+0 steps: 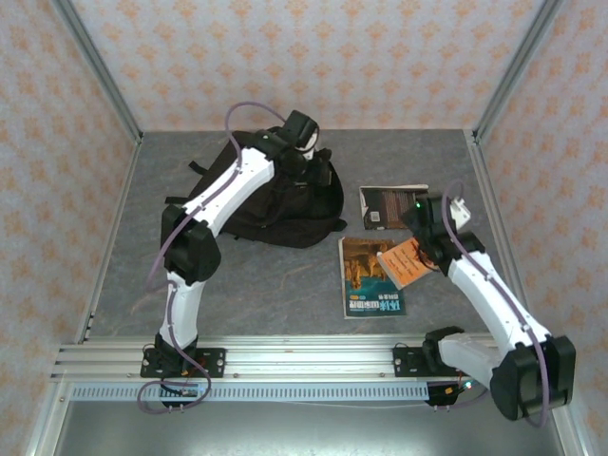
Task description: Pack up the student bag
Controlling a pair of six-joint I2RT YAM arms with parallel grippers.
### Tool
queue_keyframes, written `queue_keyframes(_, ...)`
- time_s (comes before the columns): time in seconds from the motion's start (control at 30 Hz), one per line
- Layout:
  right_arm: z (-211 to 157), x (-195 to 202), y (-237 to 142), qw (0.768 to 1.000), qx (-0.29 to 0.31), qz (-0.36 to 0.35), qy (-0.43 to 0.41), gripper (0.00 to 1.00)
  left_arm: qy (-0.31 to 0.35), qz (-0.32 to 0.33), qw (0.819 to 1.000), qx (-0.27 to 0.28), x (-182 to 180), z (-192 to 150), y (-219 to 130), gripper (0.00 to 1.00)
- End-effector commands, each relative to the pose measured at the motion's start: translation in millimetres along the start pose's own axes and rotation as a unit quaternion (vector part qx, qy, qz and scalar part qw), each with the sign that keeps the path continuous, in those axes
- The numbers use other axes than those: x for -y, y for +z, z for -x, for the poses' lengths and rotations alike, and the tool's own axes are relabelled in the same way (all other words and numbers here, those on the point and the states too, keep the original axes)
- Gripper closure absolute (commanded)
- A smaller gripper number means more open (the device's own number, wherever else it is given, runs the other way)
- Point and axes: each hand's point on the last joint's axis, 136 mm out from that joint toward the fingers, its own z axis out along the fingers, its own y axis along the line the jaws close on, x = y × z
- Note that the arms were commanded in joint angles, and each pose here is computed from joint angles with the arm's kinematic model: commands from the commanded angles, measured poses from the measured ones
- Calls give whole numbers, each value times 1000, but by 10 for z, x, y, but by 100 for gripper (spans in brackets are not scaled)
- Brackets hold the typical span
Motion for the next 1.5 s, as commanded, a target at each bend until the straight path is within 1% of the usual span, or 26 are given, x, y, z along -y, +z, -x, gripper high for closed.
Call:
queue_keyframes(0.0, -188, 357, 65, 998, -32, -37, 25, 17, 56, 4, 998, 39, 320, 121, -264, 48)
queue_keyframes(0.1, -279, 497, 173, 997, -48, -48, 37, 17, 96, 32, 993, 56, 511, 103, -244, 41)
queue_keyframes(0.2, -329, 662, 260, 995, -52, -73, 43, 17, 115, 20, 992, 46, 785, -39, -45, 38)
queue_keyframes(0.37, -447, 750, 417, 992, -77, -48, 88, 18, 121, -42, 992, -1, 1258, -518, 625, 38)
queue_keyframes(0.5, -513, 742, 492, 988, -95, -24, 123, 21, 103, -88, 990, -34, 1485, -820, 1073, 38)
queue_keyframes(0.6, -554, 700, 533, 986, -105, -11, 127, 23, 106, -105, 987, -57, 1596, -1029, 1304, 39)
queue_keyframes(0.87, -600, 743, 604, 984, -106, -14, 139, 31, 108, -98, 984, -102, 1558, -1426, 1730, 41)
queue_keyframes(0.93, -598, 751, 621, 984, -106, -16, 139, 32, 109, -95, 983, -108, 1537, -1482, 1784, 41)
queue_keyframes(1.03, -614, 714, 654, 983, -113, -5, 142, 35, 109, -92, 983, -112, 1502, -1528, 1829, 42)
queue_keyframes(1.2, -593, 605, 638, 982, -120, 19, 147, 45, 109, -91, 983, -121, 1462, -1597, 1871, 44)
queue_keyframes(1.27, -542, 576, 607, 982, -115, 21, 148, 49, 93, -92, 984, -125, 1455, -1623, 1894, 45)
queue_keyframes(1.37, -487, 546, 566, 983, -107, 25, 148, 53, 91, -93, 983, -127, 1444, -1646, 1915, 47)
queue_keyframes(1.47, -479, 523, 549, 983, -108, 30, 147, 55, 93, -92, 983, -129, 1432, -1663, 1931, 49)
